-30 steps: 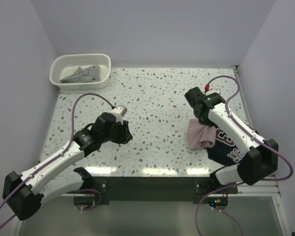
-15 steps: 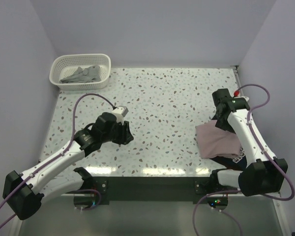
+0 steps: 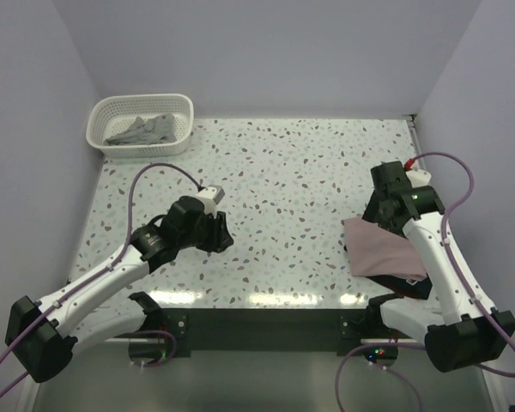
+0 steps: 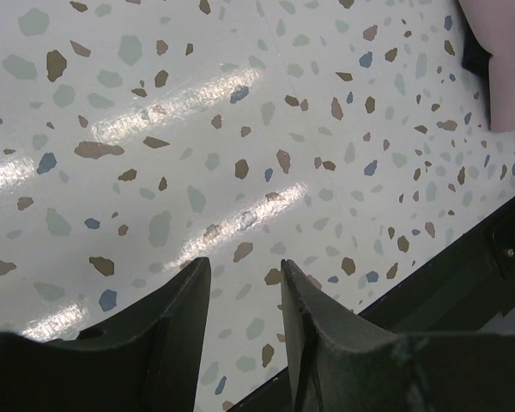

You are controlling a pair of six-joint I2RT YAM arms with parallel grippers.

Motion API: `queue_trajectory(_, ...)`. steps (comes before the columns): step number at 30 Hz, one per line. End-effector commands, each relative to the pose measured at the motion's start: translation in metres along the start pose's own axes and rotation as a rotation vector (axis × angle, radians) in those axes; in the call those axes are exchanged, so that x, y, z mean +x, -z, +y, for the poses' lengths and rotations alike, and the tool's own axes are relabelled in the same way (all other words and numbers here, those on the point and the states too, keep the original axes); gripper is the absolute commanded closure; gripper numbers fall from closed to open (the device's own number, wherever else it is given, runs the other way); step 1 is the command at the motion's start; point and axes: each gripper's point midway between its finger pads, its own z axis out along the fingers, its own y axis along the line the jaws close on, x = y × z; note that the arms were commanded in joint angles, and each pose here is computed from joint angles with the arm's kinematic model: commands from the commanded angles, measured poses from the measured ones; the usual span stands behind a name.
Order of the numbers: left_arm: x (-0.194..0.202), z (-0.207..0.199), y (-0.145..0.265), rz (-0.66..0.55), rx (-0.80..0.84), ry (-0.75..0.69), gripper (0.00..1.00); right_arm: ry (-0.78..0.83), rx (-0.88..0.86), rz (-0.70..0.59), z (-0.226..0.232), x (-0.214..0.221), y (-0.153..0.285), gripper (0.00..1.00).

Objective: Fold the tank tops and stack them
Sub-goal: Neatly place the folded tank top to the corner, then grab the tank top from the pile

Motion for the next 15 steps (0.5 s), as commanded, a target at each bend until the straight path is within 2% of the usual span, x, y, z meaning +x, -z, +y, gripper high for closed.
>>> queue_trajectory(1,-0.004,0.001,-0.003,-0.019,-0.001,-0.022,0.57,-0.019,-0.137,-0.046,0.032,0.000,0.011,0.08)
queue_trajectory(6,-0.004,0.006,-0.004,-0.019,-0.035,-0.016,0.56,0.000,-0.275,-0.103,0.080,0.002,0.031,0.08)
queue_trajectory(15,-0.020,0.026,0.001,-0.074,-0.160,0.049,0.55,0.197,-0.541,-0.141,0.205,0.040,0.073,0.07)
